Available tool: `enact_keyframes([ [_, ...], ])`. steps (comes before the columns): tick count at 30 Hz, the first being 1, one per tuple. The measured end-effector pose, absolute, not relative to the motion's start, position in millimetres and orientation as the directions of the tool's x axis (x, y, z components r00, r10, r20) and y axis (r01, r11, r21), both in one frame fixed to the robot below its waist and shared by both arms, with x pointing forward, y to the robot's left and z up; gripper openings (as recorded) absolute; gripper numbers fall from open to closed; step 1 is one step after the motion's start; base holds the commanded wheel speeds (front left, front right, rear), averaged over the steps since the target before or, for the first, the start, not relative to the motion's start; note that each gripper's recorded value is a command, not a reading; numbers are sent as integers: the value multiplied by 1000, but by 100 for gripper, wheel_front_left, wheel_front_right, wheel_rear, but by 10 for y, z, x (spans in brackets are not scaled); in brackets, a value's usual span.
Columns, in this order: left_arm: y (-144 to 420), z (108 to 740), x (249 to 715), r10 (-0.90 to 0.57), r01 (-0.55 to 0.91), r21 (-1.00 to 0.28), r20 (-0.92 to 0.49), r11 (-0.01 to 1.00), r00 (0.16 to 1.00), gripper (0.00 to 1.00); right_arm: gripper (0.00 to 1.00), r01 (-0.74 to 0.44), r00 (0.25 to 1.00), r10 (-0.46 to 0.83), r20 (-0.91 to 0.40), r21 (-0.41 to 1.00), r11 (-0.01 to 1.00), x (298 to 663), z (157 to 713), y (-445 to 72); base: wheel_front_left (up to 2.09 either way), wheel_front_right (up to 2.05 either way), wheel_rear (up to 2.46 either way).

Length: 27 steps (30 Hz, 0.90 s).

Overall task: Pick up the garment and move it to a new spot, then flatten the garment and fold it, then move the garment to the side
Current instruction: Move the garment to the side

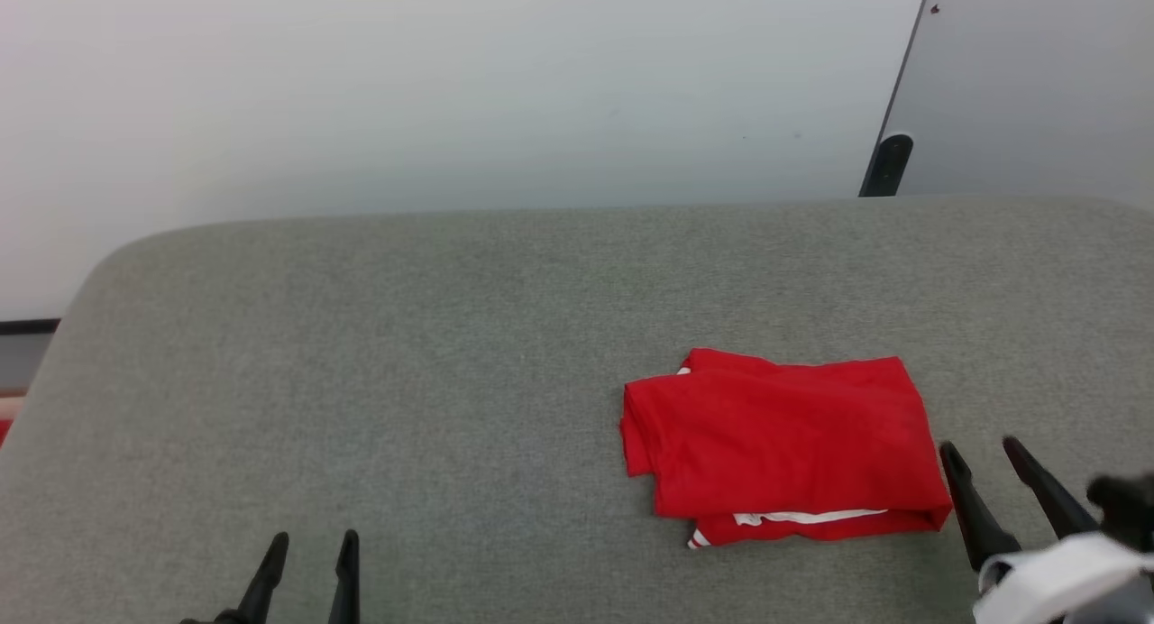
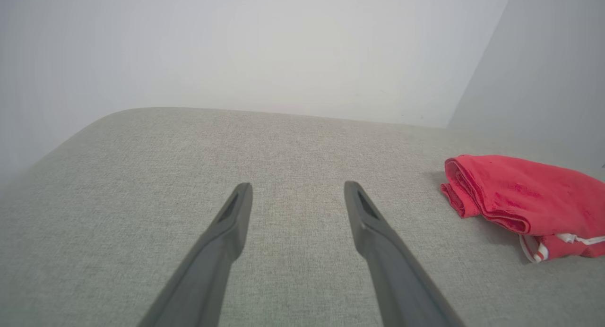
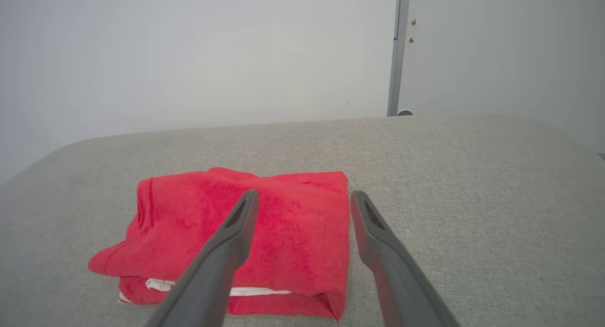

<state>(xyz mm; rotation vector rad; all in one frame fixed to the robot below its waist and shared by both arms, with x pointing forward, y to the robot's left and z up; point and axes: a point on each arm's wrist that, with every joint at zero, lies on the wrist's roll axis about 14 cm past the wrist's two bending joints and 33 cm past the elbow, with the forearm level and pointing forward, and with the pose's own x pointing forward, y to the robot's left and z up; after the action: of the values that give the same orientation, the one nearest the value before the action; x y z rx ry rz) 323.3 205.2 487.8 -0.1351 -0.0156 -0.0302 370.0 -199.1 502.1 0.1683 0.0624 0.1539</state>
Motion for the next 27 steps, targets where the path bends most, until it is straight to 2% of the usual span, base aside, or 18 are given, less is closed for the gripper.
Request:
enact_keyframes([
  [3, 2042, 4880, 3244, -22, 25, -149, 19, 989, 1000, 100, 100, -187, 972, 204, -114, 145, 972, 3816, 5010, -1922, 0, 0, 0],
  [6, 2005, 4856, 3265, -24, 25, -161, 12, 987, 1000, 100, 100, -202, 944, 222, -246, 106, 974, 3921, 4883, -1967, 0, 0, 0],
  [9, 1957, 4879, 3359, -31, 34, -171, 21, 985, 999, 100, 100, -220, 894, 230, -384, 71, 973, 4052, 4781, -2023, 0, 0, 0],
  [12, 1930, 4846, 3434, -32, 34, -180, 12, 983, 999, 100, 100, -243, 814, 226, -535, 39, 969, 4154, 4659, -2089, 0, 0, 0],
  [16, 1946, 4780, 3517, -19, 18, -188, -7, 982, 1000, 100, 100, -243, 731, 224, -645, 61, 968, 4338, 4607, -2125, 0, 0, 0],
  [20, 1963, 4738, 3586, -11, 8, -191, -18, 982, 1000, 100, 100, -229, 616, 236, -751, 115, 967, 4389, 4392, -2089, 0, 0, 0],
  [24, 1993, 4693, 3606, 1, -7, -193, -31, 981, 1000, 100, 100, -219, 529, 272, -804, 180, 959, 4416, 4198, -1946, 0, 0, 0],
  [27, 2017, 4682, 3625, 10, -16, -191, -33, 981, 999, 100, 100, -219, 490, 261, -832, 172, 960, 4419, 4055, -1923, 0, 0, 0],
])
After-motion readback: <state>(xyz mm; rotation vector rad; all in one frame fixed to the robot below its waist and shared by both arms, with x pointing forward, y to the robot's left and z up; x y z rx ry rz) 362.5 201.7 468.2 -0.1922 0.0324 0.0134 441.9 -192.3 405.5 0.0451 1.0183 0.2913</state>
